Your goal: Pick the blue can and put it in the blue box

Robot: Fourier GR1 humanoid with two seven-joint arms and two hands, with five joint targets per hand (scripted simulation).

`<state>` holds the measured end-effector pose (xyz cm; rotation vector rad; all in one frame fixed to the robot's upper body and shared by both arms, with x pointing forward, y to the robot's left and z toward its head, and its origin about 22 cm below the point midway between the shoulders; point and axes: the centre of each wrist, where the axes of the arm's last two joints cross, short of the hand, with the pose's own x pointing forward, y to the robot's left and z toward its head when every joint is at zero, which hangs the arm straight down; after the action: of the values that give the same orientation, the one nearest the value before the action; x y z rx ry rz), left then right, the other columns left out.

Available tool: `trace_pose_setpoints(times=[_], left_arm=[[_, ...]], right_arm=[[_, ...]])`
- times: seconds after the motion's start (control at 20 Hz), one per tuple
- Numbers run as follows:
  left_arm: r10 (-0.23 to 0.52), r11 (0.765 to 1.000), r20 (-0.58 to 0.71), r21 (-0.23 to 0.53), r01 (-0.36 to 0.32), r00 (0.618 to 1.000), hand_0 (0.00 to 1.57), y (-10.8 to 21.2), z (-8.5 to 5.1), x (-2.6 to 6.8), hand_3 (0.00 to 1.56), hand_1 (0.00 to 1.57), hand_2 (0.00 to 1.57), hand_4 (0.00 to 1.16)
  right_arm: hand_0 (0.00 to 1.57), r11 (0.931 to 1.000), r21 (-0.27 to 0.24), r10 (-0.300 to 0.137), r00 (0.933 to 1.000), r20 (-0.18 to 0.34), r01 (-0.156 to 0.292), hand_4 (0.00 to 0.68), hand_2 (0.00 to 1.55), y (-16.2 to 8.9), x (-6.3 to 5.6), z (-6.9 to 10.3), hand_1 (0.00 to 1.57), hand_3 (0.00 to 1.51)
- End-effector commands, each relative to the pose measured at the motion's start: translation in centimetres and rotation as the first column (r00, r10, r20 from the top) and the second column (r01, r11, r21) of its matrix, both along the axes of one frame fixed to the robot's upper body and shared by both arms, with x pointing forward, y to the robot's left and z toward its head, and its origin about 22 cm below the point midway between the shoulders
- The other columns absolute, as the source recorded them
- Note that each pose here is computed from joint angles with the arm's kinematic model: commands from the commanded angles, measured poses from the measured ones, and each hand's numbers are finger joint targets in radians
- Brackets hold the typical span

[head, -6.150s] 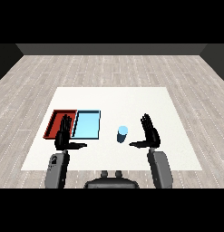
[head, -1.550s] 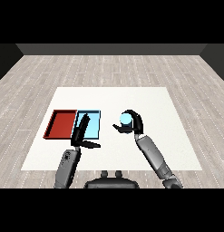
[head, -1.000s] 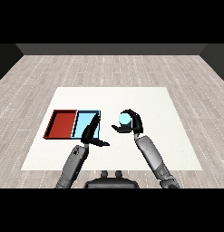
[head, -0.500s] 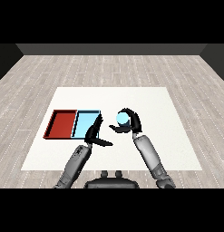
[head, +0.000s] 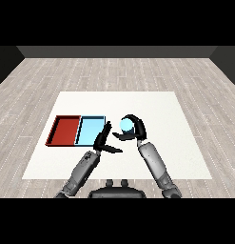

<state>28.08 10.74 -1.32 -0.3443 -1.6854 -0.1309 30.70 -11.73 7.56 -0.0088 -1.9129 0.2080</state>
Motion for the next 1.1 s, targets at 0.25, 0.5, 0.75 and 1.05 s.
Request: trace_pose_setpoints(times=[0.25,0.5,0.75,1.05], left_arm=[[-0.005,1.000,-0.020,-0.017,0.005,1.000,0.00,-1.2,-1.6,-1.54,0.00,0.00,0.00,0.00],[-0.011,1.000,0.004,-0.007,0.011,1.000,0.00,0.3,-0.2,-0.70,0.00,0.00,0.00,0.00],[-0.019,0.999,-0.002,-0.037,0.018,1.000,0.00,-2.5,-0.8,1.12,0.00,0.00,0.00,0.00],[-0.039,0.998,0.029,-0.046,0.041,0.999,0.00,-0.8,-0.4,0.48,0.00,0.00,0.00,0.00]], right_arm=[[1.48,0.9998,-0.011,0.018,0.9996,0.022,-0.018,0.609,1.46,2.1,-1.4,-1.0,1.48,1.39],[1.47,0.9971,-0.009,0.076,0.9970,0.013,-0.076,0.621,1.46,4.1,-0.5,-0.2,1.47,1.41],[1.46,0.9981,0.039,0.048,0.9989,0.004,-0.048,0.628,1.45,3.3,-0.7,0.6,1.46,1.39],[1.46,0.9934,0.088,0.076,0.9970,-0.014,-0.074,0.589,1.45,4.6,-1.5,-0.5,1.46,1.39]])
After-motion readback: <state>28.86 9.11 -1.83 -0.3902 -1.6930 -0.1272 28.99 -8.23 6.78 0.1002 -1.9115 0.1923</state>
